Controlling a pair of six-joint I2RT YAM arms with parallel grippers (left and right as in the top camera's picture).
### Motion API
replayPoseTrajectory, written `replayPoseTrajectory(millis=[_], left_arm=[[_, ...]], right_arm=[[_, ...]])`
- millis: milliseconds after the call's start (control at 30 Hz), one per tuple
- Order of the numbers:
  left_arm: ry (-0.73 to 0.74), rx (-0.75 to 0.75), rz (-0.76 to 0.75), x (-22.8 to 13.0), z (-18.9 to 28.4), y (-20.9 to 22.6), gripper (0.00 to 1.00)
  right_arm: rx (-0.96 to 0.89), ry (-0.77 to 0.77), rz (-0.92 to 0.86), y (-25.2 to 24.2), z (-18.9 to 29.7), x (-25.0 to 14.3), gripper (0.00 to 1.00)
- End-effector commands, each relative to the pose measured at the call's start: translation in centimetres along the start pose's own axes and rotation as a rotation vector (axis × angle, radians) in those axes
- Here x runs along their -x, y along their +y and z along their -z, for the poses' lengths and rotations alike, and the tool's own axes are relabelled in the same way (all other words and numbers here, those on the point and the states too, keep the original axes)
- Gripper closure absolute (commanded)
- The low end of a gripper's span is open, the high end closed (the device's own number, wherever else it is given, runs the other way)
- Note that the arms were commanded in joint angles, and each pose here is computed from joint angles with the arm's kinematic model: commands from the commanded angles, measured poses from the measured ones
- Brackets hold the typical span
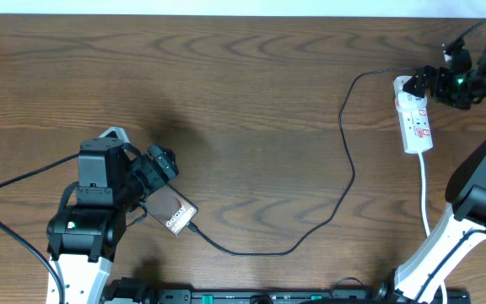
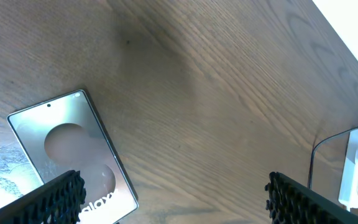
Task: Plug charger to phone and switch on socket
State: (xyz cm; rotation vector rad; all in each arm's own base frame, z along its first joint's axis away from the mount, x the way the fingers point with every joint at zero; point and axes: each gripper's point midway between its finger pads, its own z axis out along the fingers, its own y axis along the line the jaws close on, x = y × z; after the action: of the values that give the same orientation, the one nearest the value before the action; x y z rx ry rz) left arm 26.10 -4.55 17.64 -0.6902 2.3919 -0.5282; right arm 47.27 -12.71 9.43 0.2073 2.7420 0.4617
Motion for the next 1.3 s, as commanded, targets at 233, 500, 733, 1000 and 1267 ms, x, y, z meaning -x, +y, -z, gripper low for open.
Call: replayPoseTrajectory(millis=[233,500,733,1000,1267], left_arm=[[-0.017,-0.025,-0.026,0.5,0.6,-0.8,0.08],[-0.017,-0.024,-0.026,0.5,0.6,-0.8,0.08],[-0.017,-0.025,-0.026,0.5,0.6,-0.8,0.08],[-0.016,-0.023,-0.026,0.5,0.6,-0.7,0.08],[-0.015,-0.023,-0.026,0.5,0.6,-0.7,0.08]], right_arm=[[-0.077,0.013,-0.009,-1.2,-0.3,0.0,0.01],[-0.026,0.077,-0.011,-0.4,-3.5,-1.1,0.04],[-0.011,0.095,-0.001,0.2,-4.4,-1.4,0.02],[-0.016,0.112,-0.008,0.1,-4.4,-1.8,0.01],[-0.016,0.116,-0.011,0.2,-4.4,-1.9,0.01]])
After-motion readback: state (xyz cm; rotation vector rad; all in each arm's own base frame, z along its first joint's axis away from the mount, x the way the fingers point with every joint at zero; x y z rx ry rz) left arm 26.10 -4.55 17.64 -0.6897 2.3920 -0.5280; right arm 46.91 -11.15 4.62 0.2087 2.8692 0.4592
